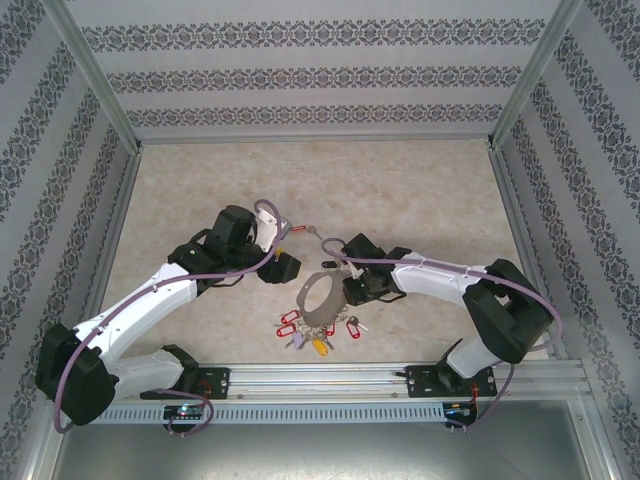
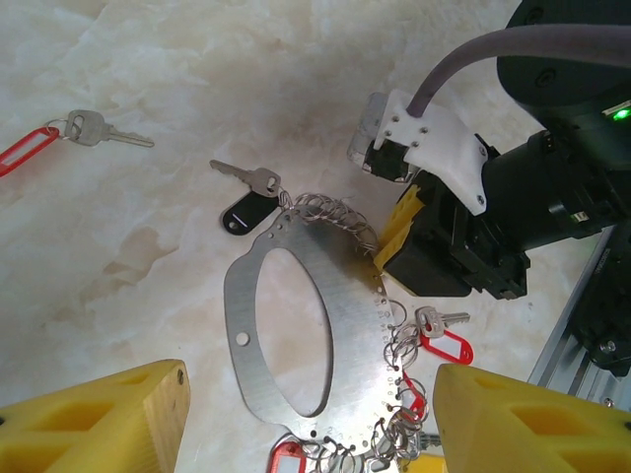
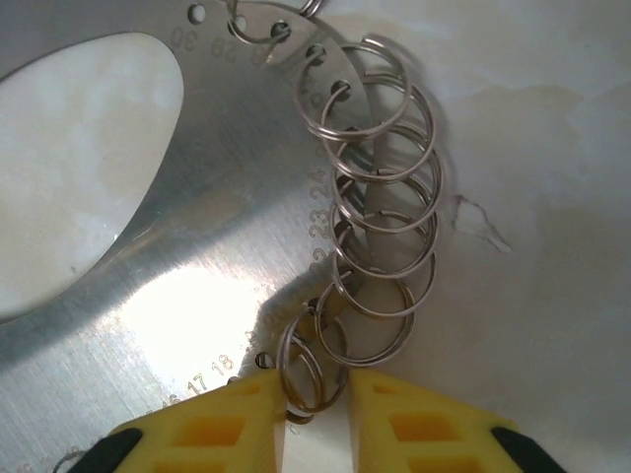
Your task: Put the keys on the keyring
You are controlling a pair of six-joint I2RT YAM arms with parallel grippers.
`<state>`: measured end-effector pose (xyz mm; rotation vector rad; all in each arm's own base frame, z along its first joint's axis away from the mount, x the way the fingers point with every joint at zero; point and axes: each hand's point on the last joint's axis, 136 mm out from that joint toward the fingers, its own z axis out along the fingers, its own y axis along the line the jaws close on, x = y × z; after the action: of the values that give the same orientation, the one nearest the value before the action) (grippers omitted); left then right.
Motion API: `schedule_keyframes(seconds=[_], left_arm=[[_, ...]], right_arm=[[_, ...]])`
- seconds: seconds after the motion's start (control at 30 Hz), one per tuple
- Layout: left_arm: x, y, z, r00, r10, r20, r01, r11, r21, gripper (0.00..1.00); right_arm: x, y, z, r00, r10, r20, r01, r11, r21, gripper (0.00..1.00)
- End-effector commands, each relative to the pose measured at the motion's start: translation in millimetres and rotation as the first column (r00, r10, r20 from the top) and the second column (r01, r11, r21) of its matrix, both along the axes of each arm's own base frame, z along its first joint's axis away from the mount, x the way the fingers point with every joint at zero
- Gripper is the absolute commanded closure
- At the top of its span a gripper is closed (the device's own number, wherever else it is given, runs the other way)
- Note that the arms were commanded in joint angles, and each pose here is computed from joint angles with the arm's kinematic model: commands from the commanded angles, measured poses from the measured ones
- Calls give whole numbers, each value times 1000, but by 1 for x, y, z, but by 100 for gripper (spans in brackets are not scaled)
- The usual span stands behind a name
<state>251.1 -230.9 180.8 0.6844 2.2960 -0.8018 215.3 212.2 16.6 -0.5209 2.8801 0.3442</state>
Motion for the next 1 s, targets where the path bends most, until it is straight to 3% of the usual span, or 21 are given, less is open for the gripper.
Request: schedule_keyframes(seconds=[0.0,0.3,0.67,0.83,0.97], left_arm=[[3,2,7,1000,15,21,-14,999,-36,34],[4,4,8,1000,22,23,-21,999,-36,34],[1,4,10,999,24,23,-23,998,-50,34],[-8,-6,19,999,-37,21,39,992,-122,35],[-17,-12,28,996,-85,39,90,982,-166,32]], right_arm=[[4,1,-2,999,29,12,-29,999,-39,79],[6,8,15,996,63,58,-62,998,-15,100],[-1,28,65,968,144,205,-182,967,180,100],[-11,58,113,925,186,331,-317,858,403,100],[-26,68,154,860,209,466,-446,751,486,100]])
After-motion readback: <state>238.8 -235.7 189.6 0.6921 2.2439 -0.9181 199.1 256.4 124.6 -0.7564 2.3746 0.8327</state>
